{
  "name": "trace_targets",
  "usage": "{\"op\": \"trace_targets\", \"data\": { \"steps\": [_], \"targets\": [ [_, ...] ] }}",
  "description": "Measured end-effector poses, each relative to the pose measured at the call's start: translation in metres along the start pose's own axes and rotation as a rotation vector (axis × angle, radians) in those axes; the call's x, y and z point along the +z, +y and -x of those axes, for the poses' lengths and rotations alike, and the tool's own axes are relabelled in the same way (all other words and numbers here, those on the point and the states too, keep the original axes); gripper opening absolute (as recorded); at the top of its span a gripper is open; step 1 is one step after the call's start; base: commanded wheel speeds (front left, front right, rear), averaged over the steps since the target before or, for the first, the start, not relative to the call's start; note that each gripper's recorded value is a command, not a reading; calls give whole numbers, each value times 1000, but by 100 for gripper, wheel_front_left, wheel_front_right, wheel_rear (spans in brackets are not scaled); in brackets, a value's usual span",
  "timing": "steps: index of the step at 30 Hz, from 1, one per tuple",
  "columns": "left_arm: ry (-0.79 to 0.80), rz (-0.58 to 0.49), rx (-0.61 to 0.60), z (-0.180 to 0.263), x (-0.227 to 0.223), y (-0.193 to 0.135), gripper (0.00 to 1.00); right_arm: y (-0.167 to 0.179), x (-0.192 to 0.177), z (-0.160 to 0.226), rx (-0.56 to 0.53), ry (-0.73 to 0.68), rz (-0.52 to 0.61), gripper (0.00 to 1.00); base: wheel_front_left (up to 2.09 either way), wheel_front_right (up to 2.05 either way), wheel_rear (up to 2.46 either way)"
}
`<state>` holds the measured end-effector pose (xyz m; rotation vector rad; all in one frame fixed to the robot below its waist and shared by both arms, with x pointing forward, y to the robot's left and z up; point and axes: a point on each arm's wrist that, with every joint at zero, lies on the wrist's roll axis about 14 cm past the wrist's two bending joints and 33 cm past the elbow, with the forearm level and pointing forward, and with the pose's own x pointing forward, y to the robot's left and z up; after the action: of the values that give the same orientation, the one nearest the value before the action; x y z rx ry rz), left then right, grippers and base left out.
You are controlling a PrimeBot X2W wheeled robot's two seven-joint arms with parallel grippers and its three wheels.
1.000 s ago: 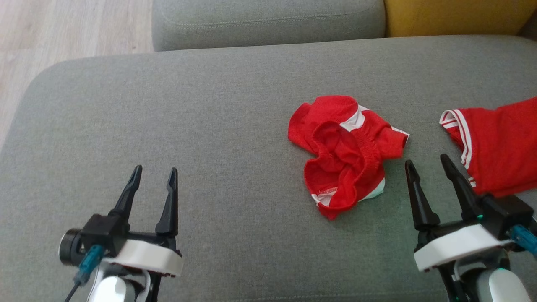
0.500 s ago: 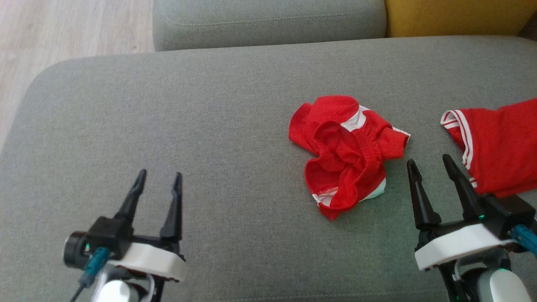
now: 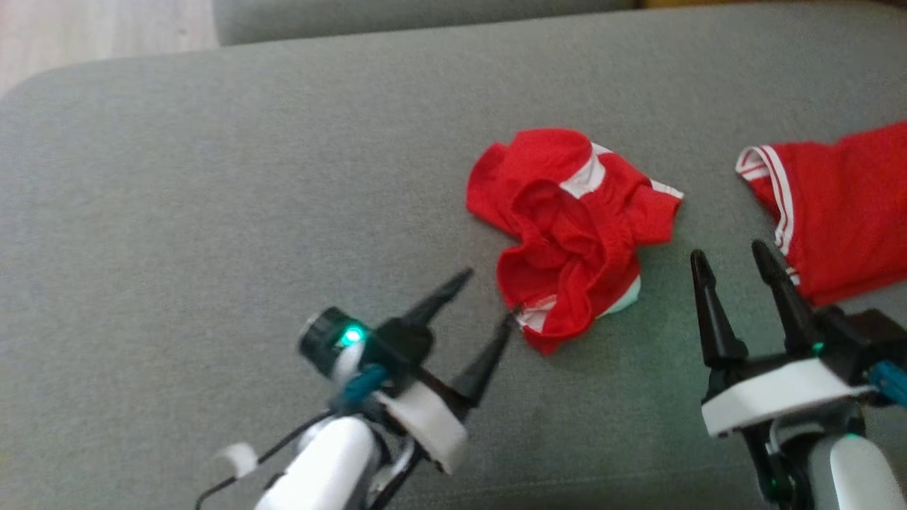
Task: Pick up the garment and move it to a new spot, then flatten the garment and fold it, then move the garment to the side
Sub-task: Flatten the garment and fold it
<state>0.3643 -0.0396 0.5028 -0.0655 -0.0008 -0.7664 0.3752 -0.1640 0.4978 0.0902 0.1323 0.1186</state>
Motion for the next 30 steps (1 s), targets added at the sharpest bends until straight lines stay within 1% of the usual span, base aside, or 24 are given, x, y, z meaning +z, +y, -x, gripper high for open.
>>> {"op": "trace_targets", "data": {
  "steps": [3,7,11,13,14,15,16,22,25,26,30],
  "targets": [
    [72,19,-111,-13,-24,-26,100,-7,3,-5,-21,-7,1,100,0,0,0],
    [167,35,-225,-24,-52,-51,100,-18,-2,-5,-54,4,-3,100,0,0,0],
    [267,24,-298,-30,-81,-62,100,-30,-13,0,-93,35,-13,100,0,0,0],
    [311,8,-313,-32,-93,-61,100,-34,-16,1,-108,41,-20,100,0,0,0],
    [333,2,-314,-32,-100,-59,85,-36,-18,2,-114,45,-20,100,0,0,0],
    [346,-3,-314,-33,-104,-56,33,-37,-19,2,-119,50,-24,100,0,0,0],
    [349,-4,-312,-35,-105,-54,0,-39,-20,3,-122,52,-27,100,0,0,0],
    [261,47,-273,-44,-89,-46,0,-39,-17,-1,-119,39,-34,100,0,0,0],
    [189,64,-236,-48,-70,-40,0,-36,-18,-2,-113,38,-42,100,0,0,0],
    [189,64,-236,-48,-70,-40,0,-36,-18,-2,-113,38,-42,100,0,0,0],
    [77,85,-141,-49,-38,-20,0,-33,-17,-5,-101,36,-45,100,0,0,0]
  ]
}}
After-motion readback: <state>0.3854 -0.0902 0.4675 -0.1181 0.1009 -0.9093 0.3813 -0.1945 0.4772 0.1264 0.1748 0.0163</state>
